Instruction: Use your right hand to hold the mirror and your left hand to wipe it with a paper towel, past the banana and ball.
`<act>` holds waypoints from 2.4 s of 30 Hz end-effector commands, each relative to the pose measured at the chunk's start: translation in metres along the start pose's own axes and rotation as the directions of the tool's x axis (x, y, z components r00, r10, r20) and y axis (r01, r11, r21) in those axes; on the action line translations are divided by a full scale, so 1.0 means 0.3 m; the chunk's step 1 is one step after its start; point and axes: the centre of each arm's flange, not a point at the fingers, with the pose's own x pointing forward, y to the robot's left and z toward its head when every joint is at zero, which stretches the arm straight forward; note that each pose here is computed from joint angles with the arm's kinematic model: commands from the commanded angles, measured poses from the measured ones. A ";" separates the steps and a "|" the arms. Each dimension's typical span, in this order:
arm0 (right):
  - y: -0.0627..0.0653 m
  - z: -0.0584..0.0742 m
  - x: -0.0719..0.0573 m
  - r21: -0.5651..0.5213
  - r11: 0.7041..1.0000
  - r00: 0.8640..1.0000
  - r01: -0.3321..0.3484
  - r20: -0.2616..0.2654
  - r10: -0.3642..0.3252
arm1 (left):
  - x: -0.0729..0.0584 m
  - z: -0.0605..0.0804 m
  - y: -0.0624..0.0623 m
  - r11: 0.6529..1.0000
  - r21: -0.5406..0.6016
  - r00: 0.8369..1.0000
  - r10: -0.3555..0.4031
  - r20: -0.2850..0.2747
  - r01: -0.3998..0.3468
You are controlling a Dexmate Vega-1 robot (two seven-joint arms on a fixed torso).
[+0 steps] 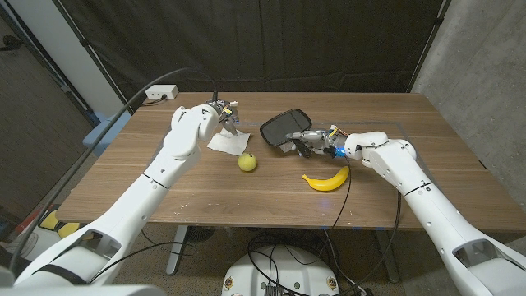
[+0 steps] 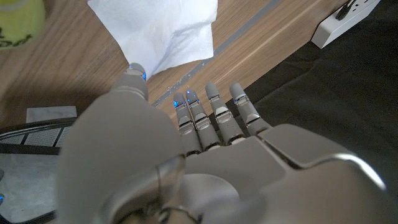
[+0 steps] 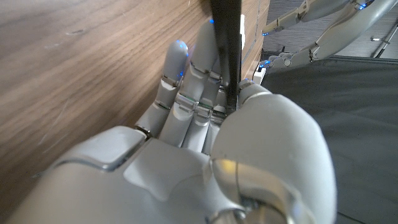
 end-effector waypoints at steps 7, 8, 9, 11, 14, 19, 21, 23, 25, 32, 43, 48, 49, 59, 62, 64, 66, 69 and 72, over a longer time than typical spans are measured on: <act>-0.059 -0.069 0.025 0.079 0.995 0.996 0.067 -0.060 -0.063 | -0.023 0.013 -0.001 0.994 0.064 0.995 0.091 -0.051 -0.088; -0.062 -0.072 0.025 0.080 0.994 0.996 0.072 -0.061 -0.067 | -0.026 0.015 0.000 0.993 0.071 0.994 0.096 -0.050 -0.092; -0.065 -0.075 0.025 0.087 0.993 0.996 0.075 -0.062 -0.070 | -0.028 0.016 0.002 0.993 0.067 0.994 0.100 -0.046 -0.097; -0.068 -0.079 0.025 0.090 0.993 0.995 0.076 -0.064 -0.070 | -0.032 0.018 0.005 0.992 0.060 0.993 0.115 -0.037 -0.113; -0.071 -0.083 0.023 0.104 0.992 0.995 0.076 -0.066 -0.070 | -0.035 0.018 0.009 0.990 0.058 0.991 0.128 -0.028 -0.127; -0.075 -0.094 0.017 0.136 0.987 0.995 0.082 -0.065 -0.073 | -0.041 0.021 0.016 0.988 0.054 0.989 0.147 -0.007 -0.146; -0.078 -0.099 0.013 0.147 0.986 0.995 0.081 -0.066 -0.072 | -0.045 0.024 0.018 0.986 0.058 0.987 0.158 -0.001 -0.158; -0.080 -0.101 0.010 0.150 0.985 0.995 0.083 -0.068 -0.074 | -0.047 0.026 0.022 0.985 0.057 0.987 0.161 0.007 -0.161; -0.084 -0.102 0.007 0.150 0.986 0.996 0.069 -0.072 -0.058 | -0.051 0.028 0.025 0.983 0.059 0.985 0.172 0.011 -0.172; -0.099 -0.113 0.002 0.168 0.986 0.997 0.002 -0.070 0.010 | -0.061 0.036 0.034 0.978 0.066 0.980 0.197 0.022 -0.198; -0.131 -0.143 -0.020 0.241 0.969 0.998 -0.056 -0.024 0.064 | -0.071 0.050 0.037 0.973 0.087 0.976 0.214 0.028 -0.215; -0.139 -0.152 -0.038 0.272 0.961 0.998 -0.059 -0.007 0.064 | -0.075 0.054 0.037 0.971 0.093 0.975 0.218 0.029 -0.220; -0.141 -0.154 -0.042 0.277 0.959 0.998 -0.058 -0.003 0.061 | -0.076 0.055 0.037 0.971 0.092 0.975 0.218 0.030 -0.220; -0.170 -0.174 -0.090 0.350 0.936 0.999 -0.031 0.021 0.025 | -0.090 0.059 0.037 0.968 0.094 0.973 0.228 0.039 -0.231; -0.177 -0.176 -0.105 0.358 0.934 1.000 -0.019 0.025 0.011 | -0.094 0.056 0.037 0.967 0.093 0.972 0.232 0.038 -0.235; -0.181 -0.177 -0.116 0.361 0.932 1.000 -0.007 0.026 -0.002 | -0.097 0.053 0.036 0.967 0.092 0.972 0.233 0.039 -0.236; -0.184 -0.178 -0.127 0.365 0.931 1.000 0.004 0.027 -0.015 | -0.100 0.050 0.035 0.966 0.092 0.970 0.238 0.039 -0.241; -0.187 -0.183 -0.145 0.370 0.929 1.000 0.011 0.019 -0.020 | -0.104 0.044 0.034 0.965 0.091 0.970 0.242 0.039 -0.244; -0.188 -0.190 -0.166 0.377 0.926 0.999 0.029 0.010 -0.036 | -0.108 0.039 0.033 0.964 0.093 0.968 0.247 0.042 -0.249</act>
